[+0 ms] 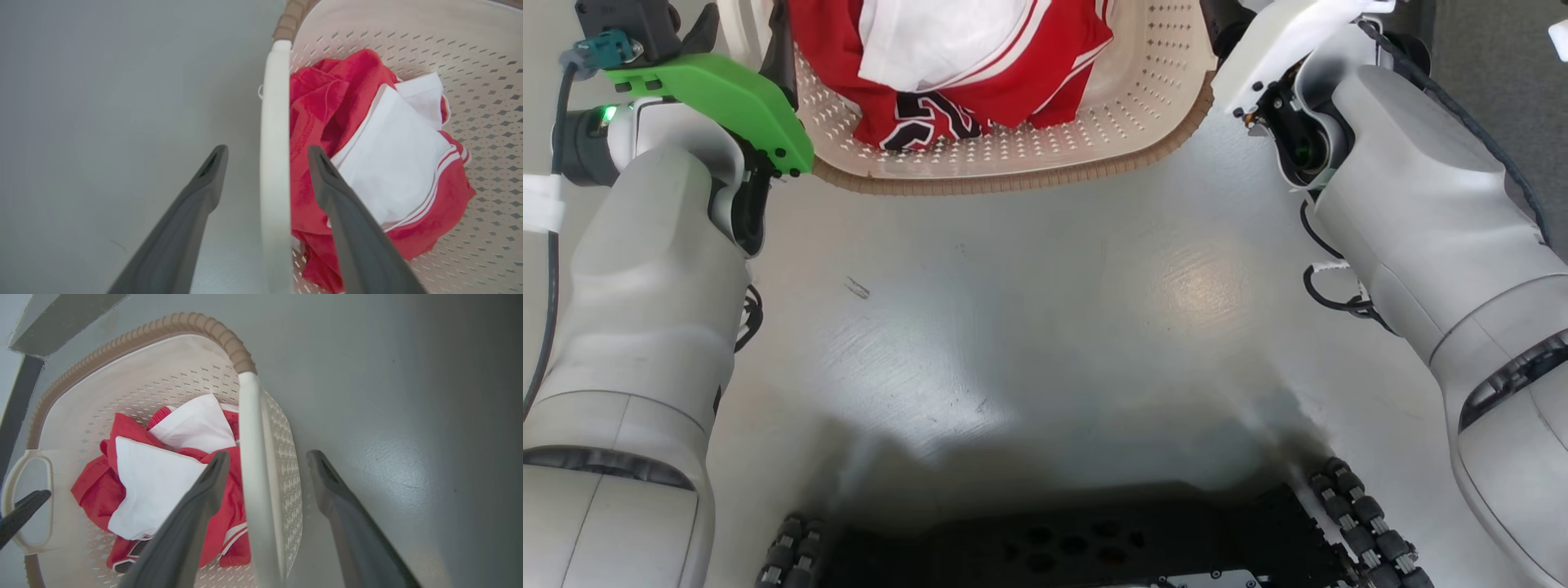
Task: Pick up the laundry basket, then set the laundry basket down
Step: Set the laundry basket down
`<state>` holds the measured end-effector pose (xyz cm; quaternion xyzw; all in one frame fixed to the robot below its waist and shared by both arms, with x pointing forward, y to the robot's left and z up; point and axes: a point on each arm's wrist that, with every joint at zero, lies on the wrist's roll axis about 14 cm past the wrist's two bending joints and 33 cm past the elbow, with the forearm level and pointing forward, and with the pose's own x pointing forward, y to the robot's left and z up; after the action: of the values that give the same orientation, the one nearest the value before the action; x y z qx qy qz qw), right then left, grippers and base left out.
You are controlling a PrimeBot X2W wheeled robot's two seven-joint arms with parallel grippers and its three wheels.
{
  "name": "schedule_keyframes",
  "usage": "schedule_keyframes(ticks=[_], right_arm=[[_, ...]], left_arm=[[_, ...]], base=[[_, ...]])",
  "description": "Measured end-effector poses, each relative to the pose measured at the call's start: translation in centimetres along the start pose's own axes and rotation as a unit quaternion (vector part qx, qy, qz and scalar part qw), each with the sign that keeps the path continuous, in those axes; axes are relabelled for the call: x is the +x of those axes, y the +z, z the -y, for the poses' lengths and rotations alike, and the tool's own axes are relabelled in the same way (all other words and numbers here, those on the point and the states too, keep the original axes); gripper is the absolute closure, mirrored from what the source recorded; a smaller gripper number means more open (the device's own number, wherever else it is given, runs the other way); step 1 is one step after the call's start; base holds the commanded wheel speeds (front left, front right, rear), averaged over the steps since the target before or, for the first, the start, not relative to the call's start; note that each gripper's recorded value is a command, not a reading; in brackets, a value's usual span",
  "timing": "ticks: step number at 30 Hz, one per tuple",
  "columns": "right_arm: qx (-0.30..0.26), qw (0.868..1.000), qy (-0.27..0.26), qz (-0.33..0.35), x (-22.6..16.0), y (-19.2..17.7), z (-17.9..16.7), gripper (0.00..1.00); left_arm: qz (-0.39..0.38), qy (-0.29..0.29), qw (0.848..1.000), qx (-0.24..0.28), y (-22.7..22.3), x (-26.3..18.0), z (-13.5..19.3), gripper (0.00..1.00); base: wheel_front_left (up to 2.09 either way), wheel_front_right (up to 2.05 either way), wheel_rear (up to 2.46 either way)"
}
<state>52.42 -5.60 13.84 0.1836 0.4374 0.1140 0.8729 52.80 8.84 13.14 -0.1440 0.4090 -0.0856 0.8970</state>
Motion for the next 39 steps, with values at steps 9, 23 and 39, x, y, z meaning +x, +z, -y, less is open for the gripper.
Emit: schedule_keyframes(ticks=[9,23,39], right_arm=[[-0.007,1.0,-0.003,0.013,-1.7,1.2,-0.5,0.0],[-0.018,0.999,0.001,0.044,-5.8,3.4,-1.9,0.0],[-0.046,0.994,0.013,0.097,-12.5,6.4,-4.4,0.0]], left_arm=[[0.012,0.002,1.0,0.004,1.4,-1.5,0.4,0.0],[0.037,-0.004,0.999,0.003,3.5,-5.3,1.8,0.0],[0.128,-0.031,0.991,0.006,9.5,-11.4,4.8,0.0]], base=[[0.0,0.0,0.0],[0.0,0.0,0.0],[0.0,0.0,0.0]])
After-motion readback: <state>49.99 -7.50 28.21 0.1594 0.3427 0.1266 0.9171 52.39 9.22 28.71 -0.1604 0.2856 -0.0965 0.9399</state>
